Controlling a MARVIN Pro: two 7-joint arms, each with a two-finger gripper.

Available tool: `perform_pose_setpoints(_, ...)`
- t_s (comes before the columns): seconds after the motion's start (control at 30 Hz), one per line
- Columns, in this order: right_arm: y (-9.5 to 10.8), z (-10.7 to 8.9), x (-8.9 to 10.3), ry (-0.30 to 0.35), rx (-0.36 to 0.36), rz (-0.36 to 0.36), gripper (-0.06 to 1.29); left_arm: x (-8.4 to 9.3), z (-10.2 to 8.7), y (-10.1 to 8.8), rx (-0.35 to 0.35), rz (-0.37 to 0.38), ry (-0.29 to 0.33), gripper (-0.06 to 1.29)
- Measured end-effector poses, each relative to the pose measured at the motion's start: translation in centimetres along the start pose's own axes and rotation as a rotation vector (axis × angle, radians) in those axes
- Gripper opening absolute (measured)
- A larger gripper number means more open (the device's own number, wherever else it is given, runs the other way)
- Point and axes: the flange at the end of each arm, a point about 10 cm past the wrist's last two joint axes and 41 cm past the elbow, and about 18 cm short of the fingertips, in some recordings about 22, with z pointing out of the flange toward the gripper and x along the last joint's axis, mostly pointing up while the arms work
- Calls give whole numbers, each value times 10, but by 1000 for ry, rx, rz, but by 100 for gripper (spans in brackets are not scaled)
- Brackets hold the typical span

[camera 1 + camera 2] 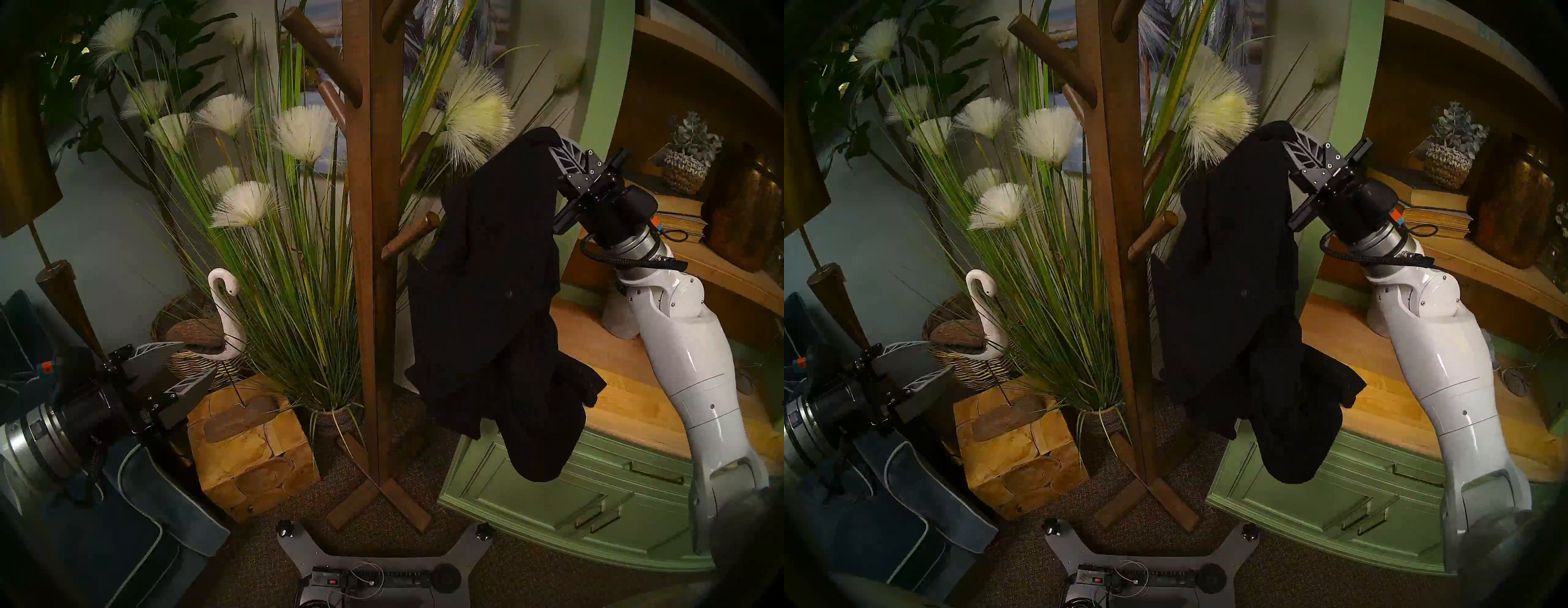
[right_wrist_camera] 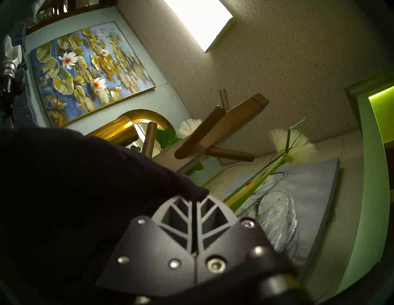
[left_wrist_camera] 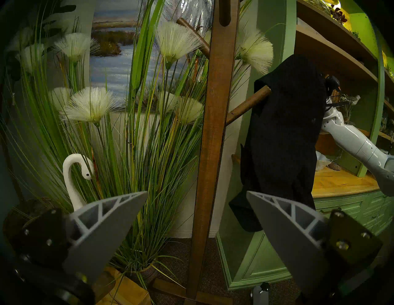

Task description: Pick up jacket and place on coat hanger

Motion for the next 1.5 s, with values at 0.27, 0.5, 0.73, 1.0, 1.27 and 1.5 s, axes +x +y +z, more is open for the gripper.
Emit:
perform_pose_setpoints(0.27, 4, 35, 17, 77, 4, -20, -4, 0, 0, 0, 1, 0, -1, 126)
perform_pose_setpoints(0.5, 22, 42, 28, 108, 20, -83, -4, 0, 0, 0, 0, 0, 0, 126)
perform_pose_setpoints(0.73, 54, 1, 33, 53, 20, -188, -4, 0, 0, 0, 0, 0, 0, 126)
perform_pose_setpoints(1.0, 66, -45, 44, 23, -27, -197, -4, 0, 0, 0, 0, 0, 0, 126)
perform_pose_setpoints(1.27, 42, -16, 46, 109, -1, -92, -4, 0, 0, 0, 0, -1, 1, 126)
perform_pose_setpoints(1.5, 16, 9, 40, 151, 67, -19, -4, 0, 0, 0, 1, -1, 1, 126)
